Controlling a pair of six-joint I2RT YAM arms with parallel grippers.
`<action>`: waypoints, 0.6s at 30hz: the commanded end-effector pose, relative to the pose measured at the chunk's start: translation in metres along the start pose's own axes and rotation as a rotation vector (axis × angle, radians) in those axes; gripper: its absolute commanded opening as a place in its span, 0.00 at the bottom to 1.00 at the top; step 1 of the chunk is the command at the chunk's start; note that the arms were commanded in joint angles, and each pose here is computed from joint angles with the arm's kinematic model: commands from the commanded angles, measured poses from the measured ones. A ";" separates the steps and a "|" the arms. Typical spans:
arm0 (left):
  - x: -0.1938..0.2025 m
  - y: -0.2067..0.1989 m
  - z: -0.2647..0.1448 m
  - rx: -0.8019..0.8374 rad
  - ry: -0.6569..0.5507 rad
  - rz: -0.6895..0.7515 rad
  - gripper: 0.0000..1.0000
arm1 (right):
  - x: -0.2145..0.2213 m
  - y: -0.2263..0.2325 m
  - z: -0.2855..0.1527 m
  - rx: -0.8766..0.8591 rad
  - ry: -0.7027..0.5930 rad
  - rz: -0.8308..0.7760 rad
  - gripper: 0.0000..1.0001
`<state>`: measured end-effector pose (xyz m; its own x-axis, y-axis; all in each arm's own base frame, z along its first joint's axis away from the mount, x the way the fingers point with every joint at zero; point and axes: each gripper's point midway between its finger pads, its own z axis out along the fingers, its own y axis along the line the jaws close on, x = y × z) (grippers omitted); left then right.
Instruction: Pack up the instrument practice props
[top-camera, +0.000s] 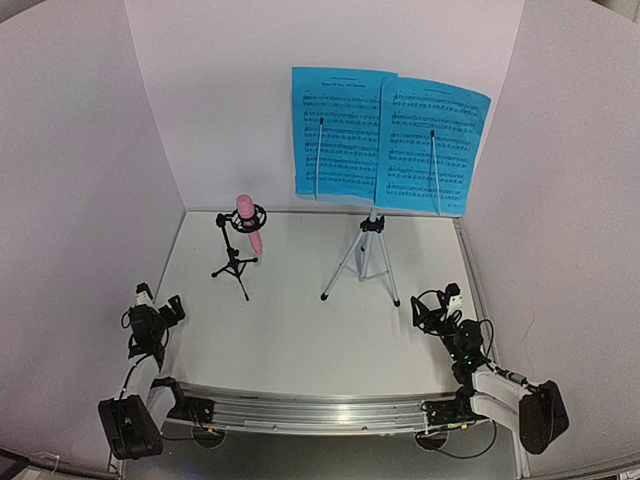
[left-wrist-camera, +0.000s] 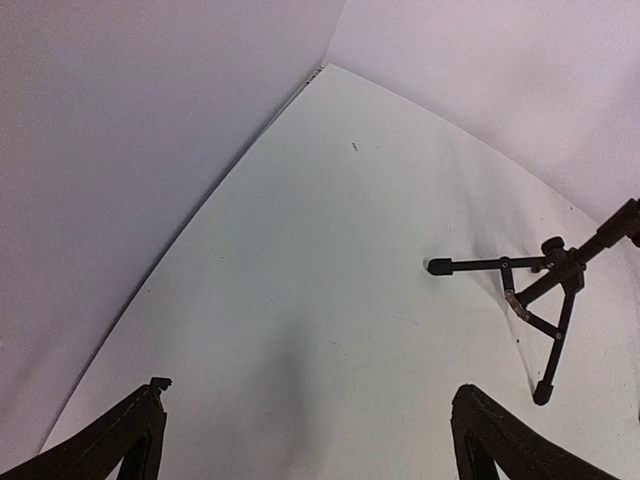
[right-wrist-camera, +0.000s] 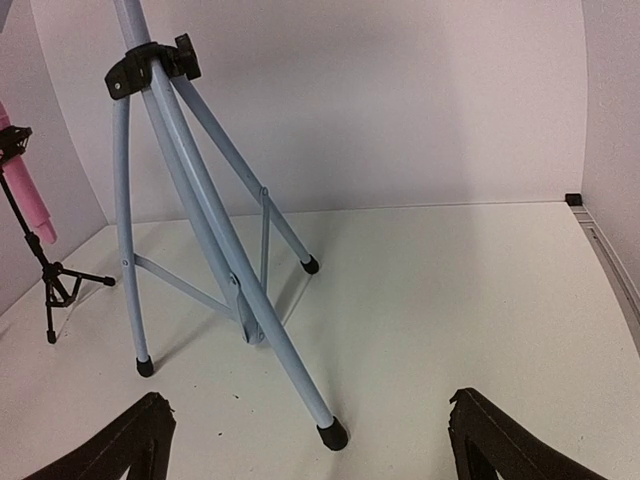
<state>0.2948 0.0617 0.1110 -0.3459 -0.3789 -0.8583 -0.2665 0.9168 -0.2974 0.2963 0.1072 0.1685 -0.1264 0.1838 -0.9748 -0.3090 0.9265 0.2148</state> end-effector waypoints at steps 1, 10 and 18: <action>-0.020 -0.024 -0.002 0.120 -0.052 0.109 1.00 | -0.030 0.013 0.010 -0.050 -0.066 0.020 0.94; -0.080 -0.093 -0.003 0.441 -0.037 0.070 0.99 | -0.047 0.037 0.032 -0.160 -0.050 0.047 0.94; -0.104 -0.189 0.022 0.832 0.013 0.346 0.83 | -0.059 0.054 0.049 -0.237 -0.038 0.061 0.93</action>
<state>0.3842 -0.0239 0.2191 -0.3751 -0.2153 -0.9016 0.3223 0.8817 -0.3446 0.3300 0.1474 0.2094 -0.1484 0.2262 -0.9627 -0.4425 0.8554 0.2692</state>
